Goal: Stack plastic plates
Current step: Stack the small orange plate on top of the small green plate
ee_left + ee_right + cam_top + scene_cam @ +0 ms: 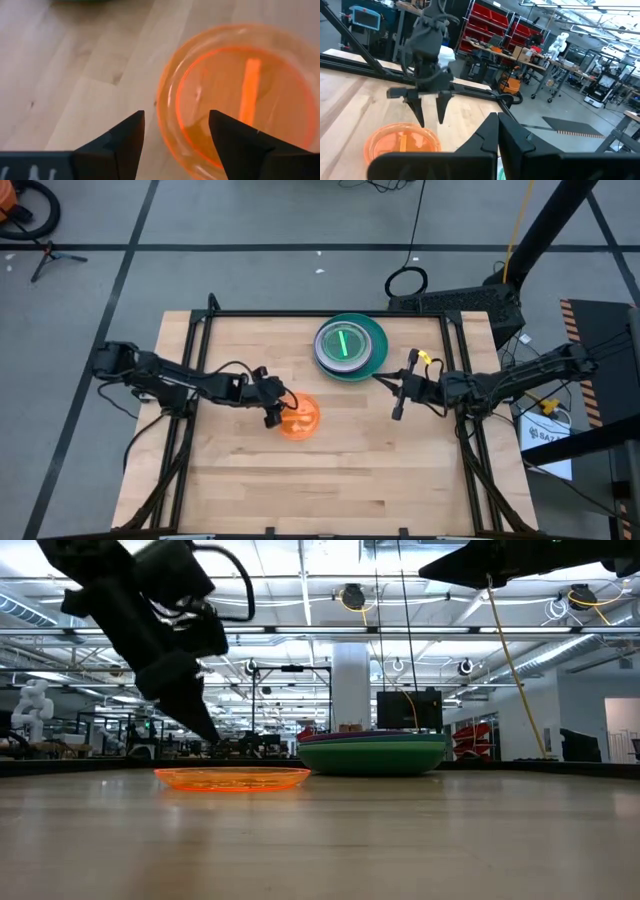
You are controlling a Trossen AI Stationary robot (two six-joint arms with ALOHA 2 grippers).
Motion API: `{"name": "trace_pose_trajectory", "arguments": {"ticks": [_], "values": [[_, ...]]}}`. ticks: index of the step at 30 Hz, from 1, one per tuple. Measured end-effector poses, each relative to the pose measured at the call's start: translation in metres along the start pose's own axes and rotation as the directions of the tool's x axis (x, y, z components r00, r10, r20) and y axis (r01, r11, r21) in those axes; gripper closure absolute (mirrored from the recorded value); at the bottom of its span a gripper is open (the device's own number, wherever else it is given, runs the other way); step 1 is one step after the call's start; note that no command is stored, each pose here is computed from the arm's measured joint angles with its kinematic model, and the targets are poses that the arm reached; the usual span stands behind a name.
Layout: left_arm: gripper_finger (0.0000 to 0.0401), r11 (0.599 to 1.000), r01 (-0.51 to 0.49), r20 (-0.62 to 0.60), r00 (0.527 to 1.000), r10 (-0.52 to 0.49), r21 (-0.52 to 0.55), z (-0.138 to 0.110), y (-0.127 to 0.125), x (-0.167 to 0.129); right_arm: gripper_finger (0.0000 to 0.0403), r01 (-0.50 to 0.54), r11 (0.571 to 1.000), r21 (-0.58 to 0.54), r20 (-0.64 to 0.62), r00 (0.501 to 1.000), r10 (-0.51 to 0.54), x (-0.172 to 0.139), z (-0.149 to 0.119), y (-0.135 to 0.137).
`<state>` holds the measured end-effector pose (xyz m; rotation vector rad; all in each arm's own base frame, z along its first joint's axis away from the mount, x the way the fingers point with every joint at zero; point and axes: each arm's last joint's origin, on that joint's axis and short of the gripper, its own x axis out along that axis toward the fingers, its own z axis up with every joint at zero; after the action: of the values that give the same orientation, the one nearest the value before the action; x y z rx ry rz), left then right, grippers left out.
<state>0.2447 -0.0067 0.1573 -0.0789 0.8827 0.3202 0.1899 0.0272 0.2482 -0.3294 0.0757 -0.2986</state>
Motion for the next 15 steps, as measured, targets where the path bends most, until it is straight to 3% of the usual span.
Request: {"name": "trace_pose_trajectory", "arguments": {"ticks": [7, 15], "values": [[0.0171, 0.999, -0.052, -0.088, 0.995, 0.051, -0.015, -0.008, 0.009, 0.024, 0.0403, 0.000, 1.000, -0.005, 0.000, 1.000, 0.000, 0.000, 0.000, 0.000], [0.0171, 0.998, -0.027, -0.114, 0.993, 0.021, -0.054, -0.010, 0.013, 0.038, 0.0403, 0.004, 1.000, -0.005, -0.002, 1.000, -0.004, 0.000, 0.000, 0.000]]}}
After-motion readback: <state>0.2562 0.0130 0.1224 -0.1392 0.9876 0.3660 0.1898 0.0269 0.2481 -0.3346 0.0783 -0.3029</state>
